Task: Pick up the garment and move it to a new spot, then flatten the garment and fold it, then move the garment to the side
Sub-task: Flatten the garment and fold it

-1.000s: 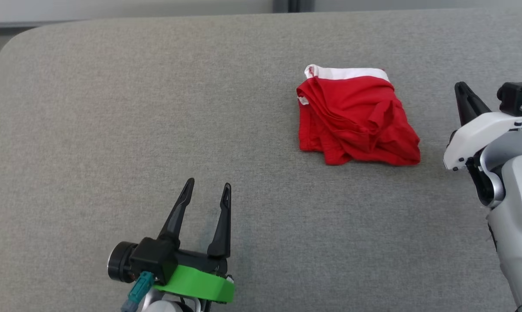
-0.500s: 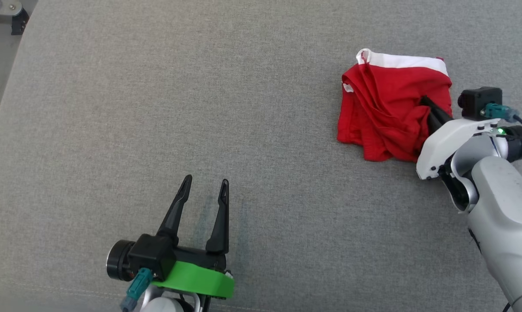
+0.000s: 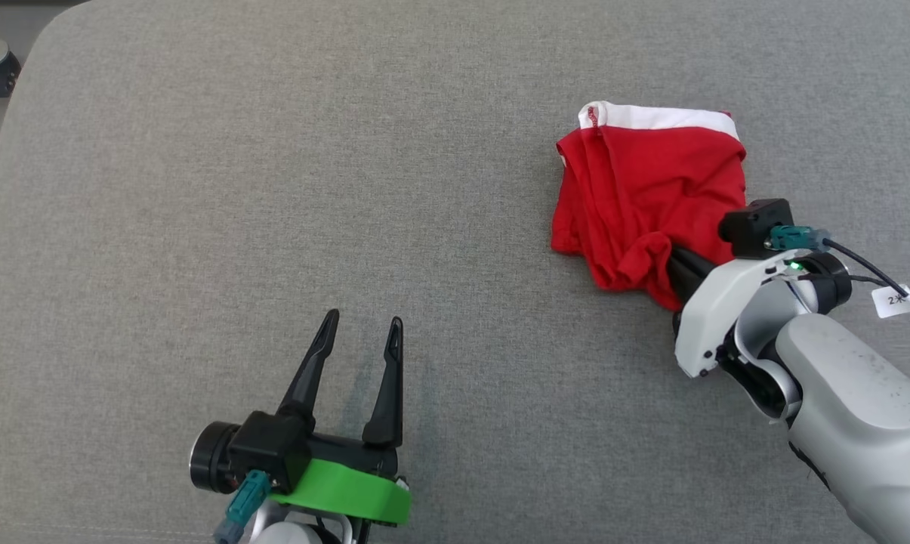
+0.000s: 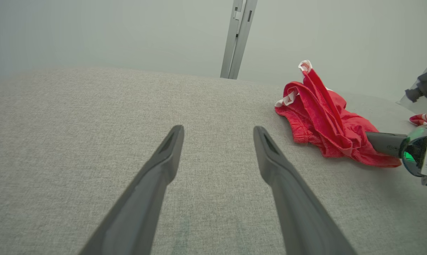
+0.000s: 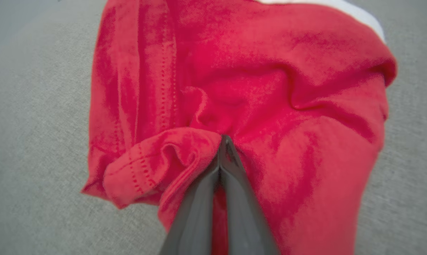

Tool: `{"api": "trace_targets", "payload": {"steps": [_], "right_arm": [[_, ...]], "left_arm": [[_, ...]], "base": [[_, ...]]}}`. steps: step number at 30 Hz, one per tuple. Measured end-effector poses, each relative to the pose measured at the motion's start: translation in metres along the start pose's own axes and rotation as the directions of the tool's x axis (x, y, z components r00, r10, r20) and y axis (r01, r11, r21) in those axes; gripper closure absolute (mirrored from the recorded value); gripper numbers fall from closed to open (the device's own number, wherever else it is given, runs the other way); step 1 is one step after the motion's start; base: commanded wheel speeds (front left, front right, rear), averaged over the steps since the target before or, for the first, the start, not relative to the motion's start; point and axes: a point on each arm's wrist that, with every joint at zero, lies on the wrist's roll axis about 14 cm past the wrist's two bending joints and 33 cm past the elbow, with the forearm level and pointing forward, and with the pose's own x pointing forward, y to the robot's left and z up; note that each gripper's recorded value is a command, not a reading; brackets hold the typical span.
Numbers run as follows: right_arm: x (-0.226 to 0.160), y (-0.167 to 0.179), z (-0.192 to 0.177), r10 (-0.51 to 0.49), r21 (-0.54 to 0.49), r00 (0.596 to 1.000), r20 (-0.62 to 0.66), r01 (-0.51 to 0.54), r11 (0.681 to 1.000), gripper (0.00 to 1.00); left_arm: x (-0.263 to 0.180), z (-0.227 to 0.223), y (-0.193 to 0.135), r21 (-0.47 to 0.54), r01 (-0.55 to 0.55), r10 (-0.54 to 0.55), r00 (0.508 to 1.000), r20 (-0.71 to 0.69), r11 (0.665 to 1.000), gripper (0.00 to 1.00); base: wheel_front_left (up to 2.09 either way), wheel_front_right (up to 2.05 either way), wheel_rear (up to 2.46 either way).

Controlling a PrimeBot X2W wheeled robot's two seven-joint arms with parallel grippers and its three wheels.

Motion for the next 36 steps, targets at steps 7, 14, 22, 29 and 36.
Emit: {"api": "trace_targets", "payload": {"steps": [7, 14, 22, 29, 36], "right_arm": [[0.0, 0.03, -0.014, 0.091, -0.035, 0.992, -0.084, -0.094, 0.995, 1.0], [-0.011, 0.054, -0.011, 0.142, -0.036, 0.988, -0.067, -0.145, 0.989, 1.0], [-0.039, 0.076, -0.036, 0.183, -0.038, 0.966, -0.18, -0.193, 0.98, 1.0], [-0.057, 0.08, -0.028, 0.176, -0.013, 0.976, -0.129, -0.179, 0.984, 1.0], [-0.084, 0.044, 0.021, 0.036, 0.036, 0.991, 0.127, -0.041, 0.999, 1.0]], "left_arm": [[-0.005, 0.004, 0.002, 0.001, -0.01, 0.01, 1.0, 0.009, 1.0, 0.0], [-0.017, 0.011, 0.004, -0.008, -0.035, 0.035, 0.999, 0.029, 0.999, 0.0], [-0.033, 0.021, 0.003, -0.011, -0.049, 0.05, 0.997, 0.059, 0.999, 0.0], [-0.038, 0.024, -0.003, -0.015, -0.034, 0.035, 0.997, 0.072, 0.999, 0.0], [-0.048, 0.028, -0.005, -0.014, -0.032, 0.034, 0.996, 0.088, 0.999, 0.0]], "base": [[0.0, 0.0, 0.0], [0.0, 0.0, 0.0], [0.0, 0.0, 0.0], [0.0, 0.0, 0.0], [0.0, 0.0, 0.0]]}}
